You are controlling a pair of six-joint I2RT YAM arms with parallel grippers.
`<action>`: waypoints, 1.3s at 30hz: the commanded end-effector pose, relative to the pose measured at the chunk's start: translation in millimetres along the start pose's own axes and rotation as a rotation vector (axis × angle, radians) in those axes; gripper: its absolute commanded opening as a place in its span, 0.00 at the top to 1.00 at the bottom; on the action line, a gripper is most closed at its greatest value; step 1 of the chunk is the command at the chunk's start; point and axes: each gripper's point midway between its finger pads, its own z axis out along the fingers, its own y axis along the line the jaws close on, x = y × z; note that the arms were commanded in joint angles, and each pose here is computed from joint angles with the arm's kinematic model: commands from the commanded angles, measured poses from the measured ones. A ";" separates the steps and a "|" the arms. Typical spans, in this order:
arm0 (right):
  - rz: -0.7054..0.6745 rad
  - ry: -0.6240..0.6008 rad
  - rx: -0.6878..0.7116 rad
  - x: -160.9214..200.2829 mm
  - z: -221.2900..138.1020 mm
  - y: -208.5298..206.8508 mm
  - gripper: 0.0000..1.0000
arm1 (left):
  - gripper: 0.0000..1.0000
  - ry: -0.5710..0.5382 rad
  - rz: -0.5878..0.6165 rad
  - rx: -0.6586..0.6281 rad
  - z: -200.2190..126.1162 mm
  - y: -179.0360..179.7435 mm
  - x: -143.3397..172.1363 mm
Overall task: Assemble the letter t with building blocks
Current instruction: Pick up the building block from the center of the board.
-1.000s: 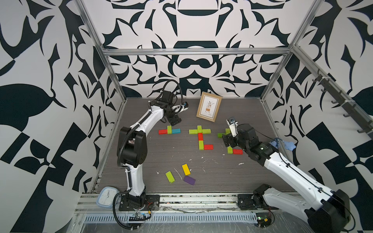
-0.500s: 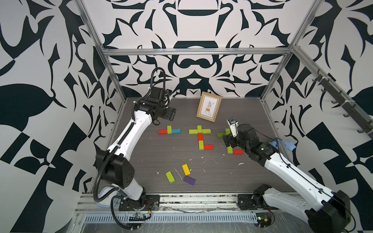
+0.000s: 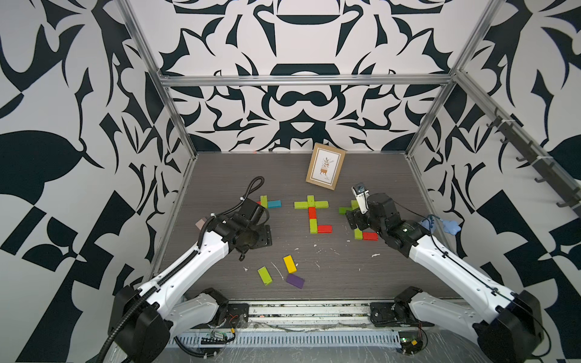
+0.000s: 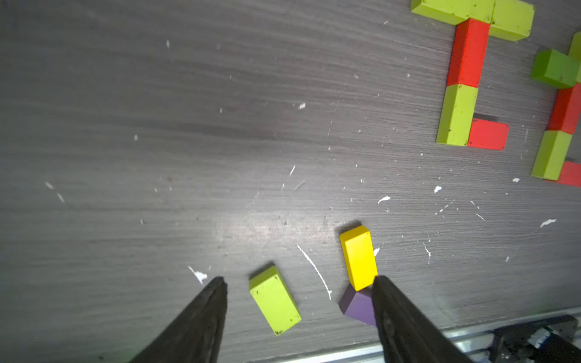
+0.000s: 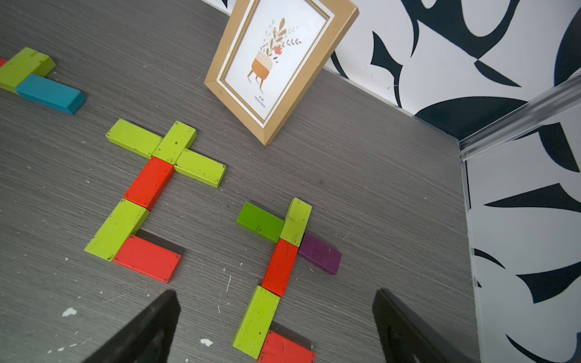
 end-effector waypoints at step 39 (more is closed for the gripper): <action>0.016 0.024 0.017 -4.9 7.5 -1.9 0.01 | 0.72 0.185 -0.029 -0.289 76.4 11.2 86.9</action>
